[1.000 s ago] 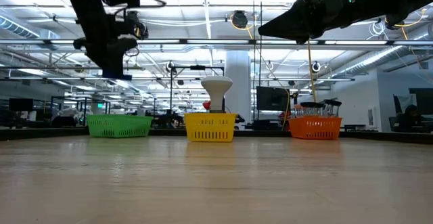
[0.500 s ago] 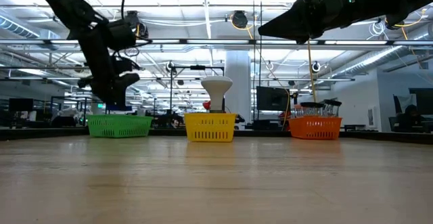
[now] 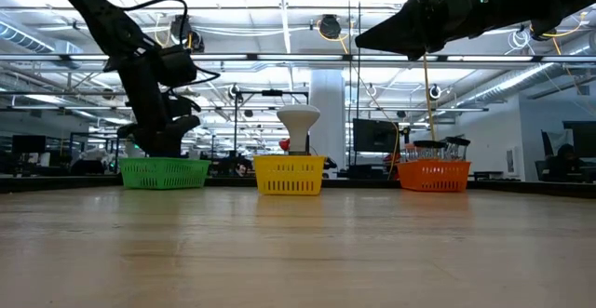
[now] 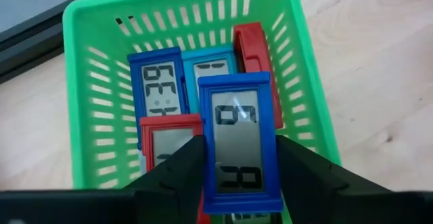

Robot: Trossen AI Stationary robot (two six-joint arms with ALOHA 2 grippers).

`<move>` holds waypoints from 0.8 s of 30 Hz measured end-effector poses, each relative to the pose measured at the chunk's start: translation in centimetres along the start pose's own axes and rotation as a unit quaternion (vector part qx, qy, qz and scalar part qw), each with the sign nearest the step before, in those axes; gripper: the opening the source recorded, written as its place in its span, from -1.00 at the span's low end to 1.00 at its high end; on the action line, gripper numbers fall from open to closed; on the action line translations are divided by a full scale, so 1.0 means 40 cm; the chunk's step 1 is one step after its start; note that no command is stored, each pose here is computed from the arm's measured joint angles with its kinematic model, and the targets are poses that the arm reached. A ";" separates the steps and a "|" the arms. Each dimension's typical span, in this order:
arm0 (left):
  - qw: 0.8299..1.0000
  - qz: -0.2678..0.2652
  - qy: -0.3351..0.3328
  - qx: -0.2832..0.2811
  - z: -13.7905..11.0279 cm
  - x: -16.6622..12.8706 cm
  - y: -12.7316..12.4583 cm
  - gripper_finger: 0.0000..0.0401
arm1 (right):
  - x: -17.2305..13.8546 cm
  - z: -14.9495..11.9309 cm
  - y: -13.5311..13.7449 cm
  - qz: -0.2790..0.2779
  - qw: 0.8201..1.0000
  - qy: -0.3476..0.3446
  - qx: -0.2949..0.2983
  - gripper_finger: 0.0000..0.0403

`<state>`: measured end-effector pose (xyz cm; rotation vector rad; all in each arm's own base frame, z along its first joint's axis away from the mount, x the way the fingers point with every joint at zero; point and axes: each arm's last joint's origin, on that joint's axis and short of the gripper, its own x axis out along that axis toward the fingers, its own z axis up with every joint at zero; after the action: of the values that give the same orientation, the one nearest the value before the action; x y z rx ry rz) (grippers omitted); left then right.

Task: Pick & Place Office items
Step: Put the blue digital clock into the green bin, then put the purple charger adapter into the yellow bin

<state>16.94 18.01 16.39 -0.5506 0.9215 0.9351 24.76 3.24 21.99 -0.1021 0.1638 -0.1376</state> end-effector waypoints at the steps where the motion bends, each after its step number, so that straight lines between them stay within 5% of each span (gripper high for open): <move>1: 1.000 0.000 -0.001 0.000 0.000 -0.002 0.000 -0.16 | 0.000 0.000 0.000 0.000 1.000 0.000 0.000 -0.99; 12: 0.999 -0.013 -0.037 0.025 -0.004 -0.093 -0.002 0.14 | 0.000 0.000 0.000 0.000 1.000 0.001 0.000 -0.99; 18: 0.990 -0.068 -0.082 0.097 -0.037 -0.177 -0.070 -0.05 | 0.000 -0.005 0.002 0.004 1.000 0.010 -0.002 -0.99; 24: 0.954 -0.182 -0.141 0.191 -0.138 -0.209 -0.183 -0.38 | -0.017 -0.034 0.047 0.054 0.996 0.070 0.019 -1.00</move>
<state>18.62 6.56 20.87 -0.2334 0.6870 0.4681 24.12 5.07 20.56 -0.0457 0.3064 -0.0391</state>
